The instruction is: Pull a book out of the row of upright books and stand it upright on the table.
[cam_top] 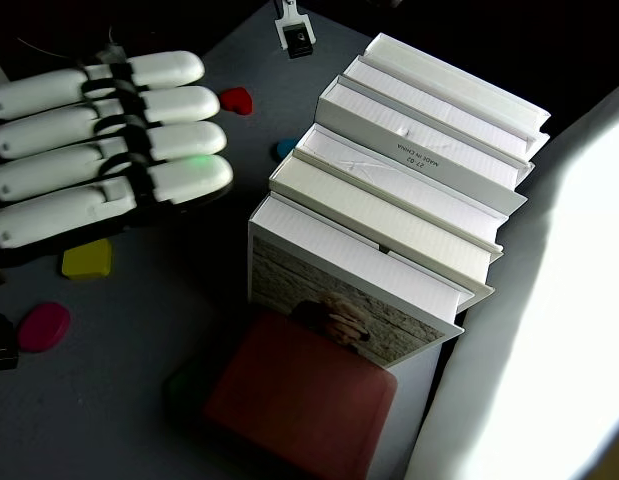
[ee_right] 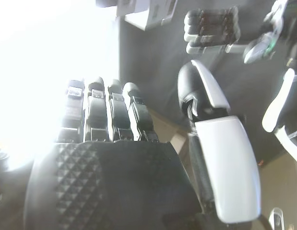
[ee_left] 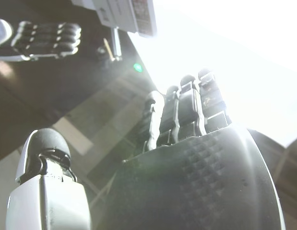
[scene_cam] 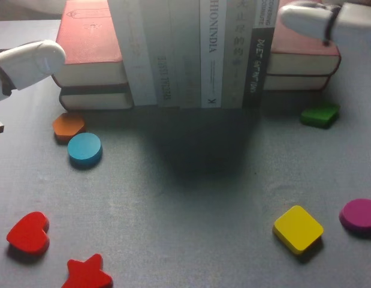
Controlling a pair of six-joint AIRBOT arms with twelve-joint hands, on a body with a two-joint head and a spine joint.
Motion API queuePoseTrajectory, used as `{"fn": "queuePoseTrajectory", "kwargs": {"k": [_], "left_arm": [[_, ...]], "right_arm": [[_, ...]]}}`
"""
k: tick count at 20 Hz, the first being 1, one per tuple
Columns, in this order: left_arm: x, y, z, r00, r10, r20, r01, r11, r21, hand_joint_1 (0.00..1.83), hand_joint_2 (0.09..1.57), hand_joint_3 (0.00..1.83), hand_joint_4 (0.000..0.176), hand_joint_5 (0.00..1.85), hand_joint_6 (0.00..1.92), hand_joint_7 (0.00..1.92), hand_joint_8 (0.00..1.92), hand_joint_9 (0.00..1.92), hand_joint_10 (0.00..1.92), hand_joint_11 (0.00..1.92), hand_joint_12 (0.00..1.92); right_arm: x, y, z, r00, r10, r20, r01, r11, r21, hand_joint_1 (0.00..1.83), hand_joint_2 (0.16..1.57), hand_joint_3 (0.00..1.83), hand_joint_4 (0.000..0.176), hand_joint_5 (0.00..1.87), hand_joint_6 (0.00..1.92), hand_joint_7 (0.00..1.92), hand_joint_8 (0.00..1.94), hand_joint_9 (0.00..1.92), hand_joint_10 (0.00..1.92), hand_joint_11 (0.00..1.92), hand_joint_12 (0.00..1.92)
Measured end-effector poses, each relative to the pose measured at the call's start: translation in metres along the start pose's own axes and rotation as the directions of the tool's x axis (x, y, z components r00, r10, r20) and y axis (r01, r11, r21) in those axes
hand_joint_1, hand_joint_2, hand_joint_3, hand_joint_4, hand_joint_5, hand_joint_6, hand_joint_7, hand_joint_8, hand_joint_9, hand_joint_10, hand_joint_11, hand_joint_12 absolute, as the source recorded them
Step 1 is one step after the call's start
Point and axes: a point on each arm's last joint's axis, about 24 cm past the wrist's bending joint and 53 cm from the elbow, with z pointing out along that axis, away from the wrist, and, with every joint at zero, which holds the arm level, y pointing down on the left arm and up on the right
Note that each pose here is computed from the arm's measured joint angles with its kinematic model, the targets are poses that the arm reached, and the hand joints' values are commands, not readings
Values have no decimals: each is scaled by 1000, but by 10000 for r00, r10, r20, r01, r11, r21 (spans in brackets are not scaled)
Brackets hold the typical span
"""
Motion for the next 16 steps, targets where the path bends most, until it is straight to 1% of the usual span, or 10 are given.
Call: {"fn": "queuePoseTrajectory", "kwargs": {"k": [1, 3, 4, 5, 6, 7, 9, 12, 13, 16], "left_arm": [[-1, 0, 0, 10000, 5, 16, -5, 10000, -3, 202, 1024, 0, 93, 0, 0, 0, 0, 0, 0, 0, 0], [-1, 0, 0, 10000, -1, 30, 1, 10000, -7, 205, 1026, 0, 90, 0, 0, 0, 0, 0, 0, 0, 0], [-1, 0, 0, 10000, 0, 27, 0, 10000, -3, 198, 1025, 0, 94, 0, 0, 0, 0, 0, 0, 0, 0], [-1, 0, 0, 10000, -1, 31, 1, 10000, -4, 199, 1028, 0, 95, 0, 0, 0, 0, 0, 0, 0, 0], [-1, 0, 0, 10000, -2, 43, 2, 10000, -3, 207, 1031, 0, 93, 0, 0, 0, 0, 0, 0, 0, 0], [-1, 0, 0, 10000, -3, 44, 3, 10000, -11, 211, 1031, 0, 97, 0, 0, 0, 0, 0, 0, 0, 0], [-1, 0, 0, 10000, -1, 57, 1, 10000, -7, 221, 1034, 0, 93, 0, 0, 0, 0, 0, 0, 0, 0], [-2, 0, 0, 10000, -7, 74, 7, 10000, -3, 201, 1036, 0, 105, 0, 0, 0, 0, 0, 0, 0, 0], [-2, 0, 0, 10000, -9, 67, 9, 10000, -1, 204, 1043, 3, 103, 0, 0, 0, 0, 0, 0, 0, 0], [-3, 0, 0, 9999, -18, 100, 18, 10000, 3, 215, 1036, 0, 108, 0, 0, 0, 0, 0, 0, 0, 0]], "right_arm": [[2, -3, 5, 9999, -85, -121, 87, 9999, 135, 387, 1340, 10, 9, 59, 22, 0, 0, 0, 0, 0, 0], [7, -11, 16, 9988, -305, -371, 322, 9983, 476, 291, 1338, 7, 8, 94, 32, 0, 0, 0, 0, 0, 0], [8, -14, 20, 9983, -378, -443, 405, 9973, 611, 268, 1334, 4, 26, 106, 34, 0, 0, 0, 0, 0, 0], [10, -16, 23, 9977, -436, -523, 472, 9964, 710, 261, 1333, 3, 27, 117, 37, 0, 0, 0, 0, 0, 0], [13, -18, 29, 9967, -546, -606, 594, 9950, 802, 242, 1332, 3, 6, 147, 46, 0, 0, 0, 0, 0, 0], [15, -20, 31, 9963, -539, -672, 598, 9943, 880, 251, 1330, 1, 0, 164, 50, 0, 0, 0, 0, 0, 0], [20, -22, 38, 9957, -491, -791, 568, 9935, 990, 275, 1338, 4, 0, 196, 58, 0, 0, 0, 0, 0, 0], [21, -22, 46, 9950, -540, -835, 624, 9928, 1021, 206, 1338, 2, 0, 320, 99, 0, 0, 0, 0, 0, 0], [22, -22, 47, 9946, -560, -876, 650, 9925, 1033, 234, 1337, 1, 0, 483, 172, 0, 0, 0, 0, 0, 0], [20, -10, 49, 9963, -480, -713, 531, 9960, 713, 314, 1350, 1, 0, 687, 584, 116, 1, 0, 0, 0, 0]]}}
